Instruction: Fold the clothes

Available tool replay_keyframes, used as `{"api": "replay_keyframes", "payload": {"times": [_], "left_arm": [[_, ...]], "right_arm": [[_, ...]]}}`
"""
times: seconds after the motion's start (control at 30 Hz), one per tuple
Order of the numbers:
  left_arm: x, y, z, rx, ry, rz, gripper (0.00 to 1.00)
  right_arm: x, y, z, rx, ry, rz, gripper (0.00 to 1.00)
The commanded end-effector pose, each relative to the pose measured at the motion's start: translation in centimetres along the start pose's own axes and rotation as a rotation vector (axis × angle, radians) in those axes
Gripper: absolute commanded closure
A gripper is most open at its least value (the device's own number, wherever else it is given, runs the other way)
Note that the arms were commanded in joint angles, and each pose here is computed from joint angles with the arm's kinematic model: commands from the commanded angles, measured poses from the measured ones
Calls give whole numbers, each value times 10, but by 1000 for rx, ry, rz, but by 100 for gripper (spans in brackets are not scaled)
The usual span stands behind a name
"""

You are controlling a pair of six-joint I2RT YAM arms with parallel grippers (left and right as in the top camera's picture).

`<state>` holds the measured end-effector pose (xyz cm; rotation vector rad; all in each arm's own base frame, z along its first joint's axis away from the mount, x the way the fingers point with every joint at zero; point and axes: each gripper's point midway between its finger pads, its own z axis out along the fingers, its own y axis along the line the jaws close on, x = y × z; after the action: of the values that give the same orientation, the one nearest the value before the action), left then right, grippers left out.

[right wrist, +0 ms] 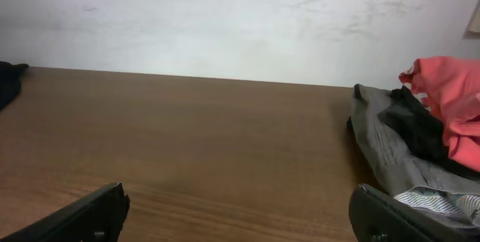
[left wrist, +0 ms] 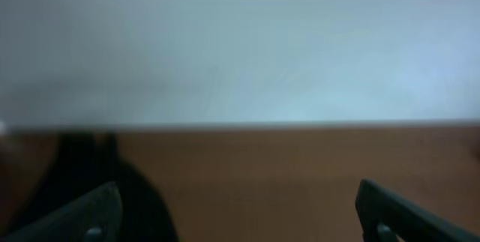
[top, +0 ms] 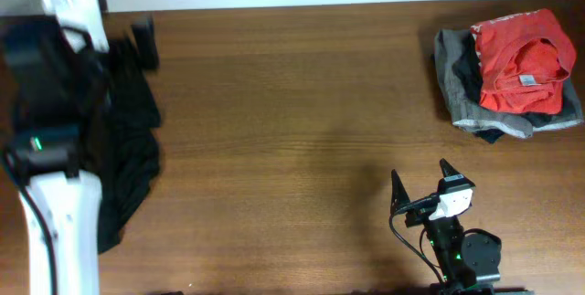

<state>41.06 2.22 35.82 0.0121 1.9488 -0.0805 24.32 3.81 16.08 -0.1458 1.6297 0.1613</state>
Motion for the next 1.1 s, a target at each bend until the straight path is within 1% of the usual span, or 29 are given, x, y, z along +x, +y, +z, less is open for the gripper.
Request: {"api": "replay_keyframes", "payload": {"times": [0.0, 0.07, 0.37, 0.73, 0.87, 1.07], "left_arm": [[54, -2, -11, -1, 51, 9, 1], [73, -3, -17, -2, 22, 14, 1], [152, -12, -42, 7, -212, 59, 1], [223, -16, -57, -1, -295, 75, 1], [236, -17, -61, -1, -313, 78, 1], [234, -12, -67, -36, -329, 76, 1]], "right_arm": [[2, 0, 0, 3, 2, 8, 2], [2, 0, 0, 3, 1, 9, 2], [2, 0, 0, 3, 2, 8, 2], [2, 0, 0, 3, 1, 8, 2], [2, 0, 0, 3, 2, 8, 2], [2, 0, 0, 3, 2, 9, 2]]}}
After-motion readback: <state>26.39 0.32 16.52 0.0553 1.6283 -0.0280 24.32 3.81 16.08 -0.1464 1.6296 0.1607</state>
